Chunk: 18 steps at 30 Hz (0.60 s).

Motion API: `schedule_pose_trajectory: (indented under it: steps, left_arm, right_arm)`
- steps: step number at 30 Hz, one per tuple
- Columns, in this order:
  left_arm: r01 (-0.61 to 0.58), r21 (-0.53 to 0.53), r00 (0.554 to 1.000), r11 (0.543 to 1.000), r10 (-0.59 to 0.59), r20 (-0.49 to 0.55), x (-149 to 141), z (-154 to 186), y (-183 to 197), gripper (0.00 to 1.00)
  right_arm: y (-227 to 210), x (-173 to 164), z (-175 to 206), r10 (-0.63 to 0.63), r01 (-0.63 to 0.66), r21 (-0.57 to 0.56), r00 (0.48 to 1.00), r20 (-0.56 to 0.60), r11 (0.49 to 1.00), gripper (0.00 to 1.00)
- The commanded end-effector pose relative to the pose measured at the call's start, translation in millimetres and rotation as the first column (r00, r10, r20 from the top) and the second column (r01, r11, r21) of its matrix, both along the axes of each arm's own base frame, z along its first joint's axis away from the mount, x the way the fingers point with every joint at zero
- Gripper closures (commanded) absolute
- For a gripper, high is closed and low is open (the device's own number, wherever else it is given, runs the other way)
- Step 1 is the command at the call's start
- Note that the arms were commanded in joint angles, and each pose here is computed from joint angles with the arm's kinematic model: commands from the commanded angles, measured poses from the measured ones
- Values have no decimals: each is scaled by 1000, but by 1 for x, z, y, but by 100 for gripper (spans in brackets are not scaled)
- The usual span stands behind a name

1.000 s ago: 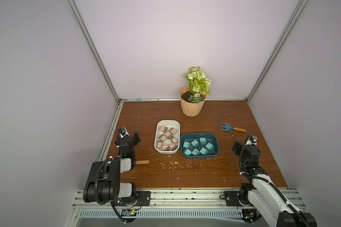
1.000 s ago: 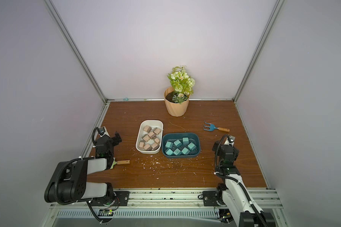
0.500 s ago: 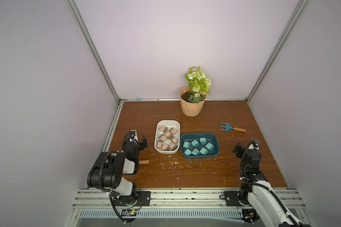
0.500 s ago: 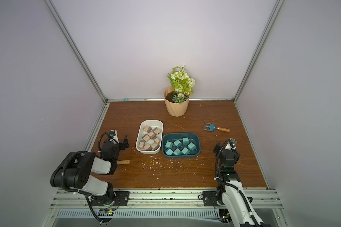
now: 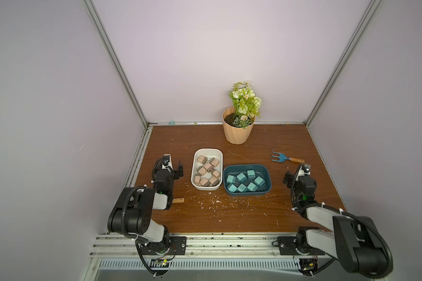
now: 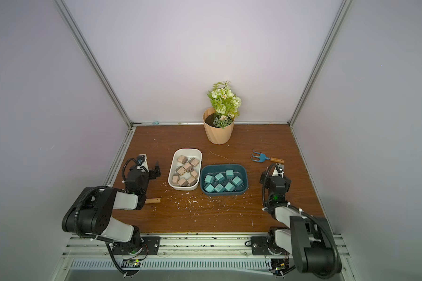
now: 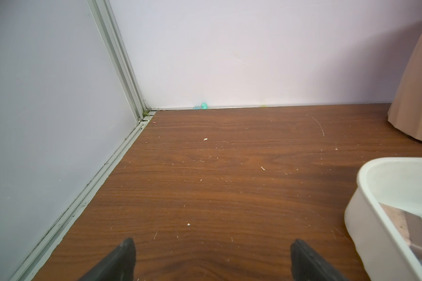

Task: Place the plugs by color into the storage box
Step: Reset both arms

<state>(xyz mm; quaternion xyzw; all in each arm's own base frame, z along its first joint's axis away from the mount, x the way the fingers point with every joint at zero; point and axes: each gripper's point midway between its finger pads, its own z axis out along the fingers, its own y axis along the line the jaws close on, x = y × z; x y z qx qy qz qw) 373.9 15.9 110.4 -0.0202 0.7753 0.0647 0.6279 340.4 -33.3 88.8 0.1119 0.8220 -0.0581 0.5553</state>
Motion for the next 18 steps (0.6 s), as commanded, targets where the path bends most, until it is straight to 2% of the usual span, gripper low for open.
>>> schedule_pose_trajectory:
  steps: [1,6,10,12,14,18]
  left_arm:
    - [3,14,1000,1000,-4,24,2,8,0,0]
    - [3,15,1000,1000,-3,22,2,7,0,0]
    - [3,16,1000,1000,-3,22,2,7,0,0]
    - [3,15,1000,1000,-3,22,2,7,0,0]
    - [3,15,1000,1000,-3,21,2,7,0,0]
    - [3,15,1000,1000,-4,21,2,7,0,0]
  right_arm:
    - [18,47,45,118,-112,-47,982,150,993,0]
    - [28,58,36,181,-171,-81,974,136,982,0]
    - [30,32,44,196,-172,-110,942,273,979,0]
    - [32,38,33,202,-184,-103,959,200,977,0]
    - [33,38,37,207,-186,-110,952,228,976,0]
    - [32,38,37,204,-185,-106,956,212,977,0]
